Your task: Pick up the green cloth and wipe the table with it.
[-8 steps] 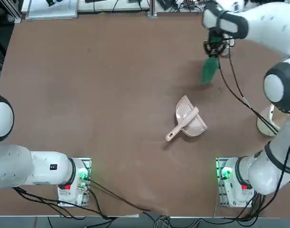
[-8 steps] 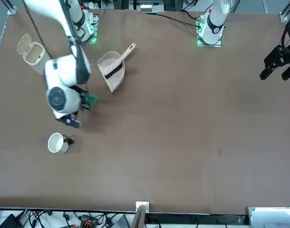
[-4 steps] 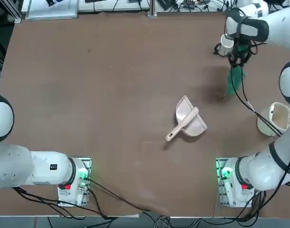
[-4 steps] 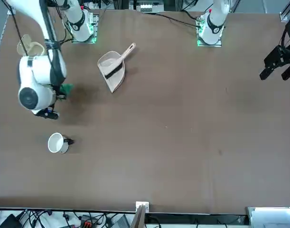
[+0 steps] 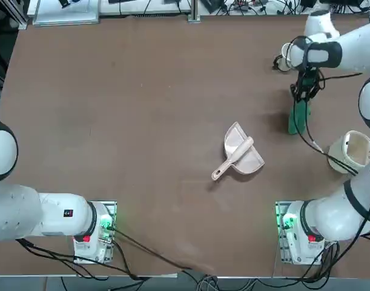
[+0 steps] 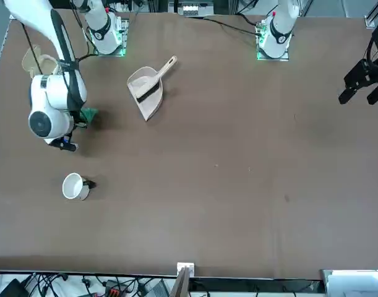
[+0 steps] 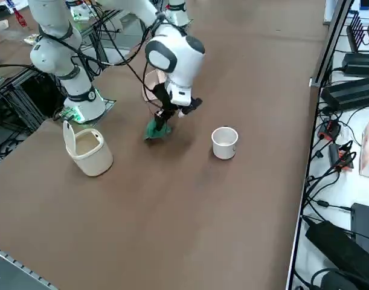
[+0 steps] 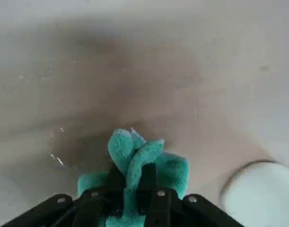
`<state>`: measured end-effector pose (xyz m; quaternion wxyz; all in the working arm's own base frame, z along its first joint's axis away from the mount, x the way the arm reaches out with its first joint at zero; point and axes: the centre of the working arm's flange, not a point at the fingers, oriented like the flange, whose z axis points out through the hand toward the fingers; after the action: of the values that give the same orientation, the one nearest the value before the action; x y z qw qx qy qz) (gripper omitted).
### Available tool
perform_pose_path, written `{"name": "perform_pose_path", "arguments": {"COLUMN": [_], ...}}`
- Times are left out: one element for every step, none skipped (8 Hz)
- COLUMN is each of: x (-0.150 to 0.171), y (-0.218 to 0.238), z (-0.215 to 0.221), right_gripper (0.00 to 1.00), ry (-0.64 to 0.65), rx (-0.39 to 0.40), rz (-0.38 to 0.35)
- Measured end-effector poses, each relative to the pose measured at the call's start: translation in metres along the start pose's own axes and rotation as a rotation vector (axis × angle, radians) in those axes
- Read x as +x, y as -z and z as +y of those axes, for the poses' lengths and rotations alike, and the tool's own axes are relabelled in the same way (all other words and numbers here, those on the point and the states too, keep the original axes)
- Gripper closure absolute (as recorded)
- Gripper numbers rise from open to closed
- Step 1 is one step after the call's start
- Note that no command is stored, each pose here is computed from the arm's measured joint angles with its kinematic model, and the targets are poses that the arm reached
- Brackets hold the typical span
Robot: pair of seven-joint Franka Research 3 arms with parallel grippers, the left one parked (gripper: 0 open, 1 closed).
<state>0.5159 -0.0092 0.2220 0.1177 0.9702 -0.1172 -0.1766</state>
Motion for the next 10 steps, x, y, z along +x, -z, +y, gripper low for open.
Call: {"name": "perform_pose_path", "arguments": {"x": [-0.002,-0.003,-0.004,-0.004,-0.005,-0.003,0.002,0.009,0.013,0.015], "y": [-0.016,-0.027,-0.028,-0.022,-0.014,-0.003,0.012,0.023,0.026,0.024], "z": [-0.015,-0.034,-0.052,-0.065,-0.085,-0.107,-0.133,-0.158,-0.174,-0.175], "right_gripper": [0.89,0.89,0.89,0.89,0.89,0.89,0.89,0.89,0.89,0.89], "ry": [-0.053,-0.109,-0.147,-0.194,-0.229,-0.276,-0.317,-0.333,-0.325,-0.285], "rx": [0.019,0.049,0.077,0.138,0.196,0.232,0.261,0.272,0.263,0.231], "rz": [0.035,0.046,0.046,0.048,0.057,0.066,0.087,0.106,0.104,0.070]}}
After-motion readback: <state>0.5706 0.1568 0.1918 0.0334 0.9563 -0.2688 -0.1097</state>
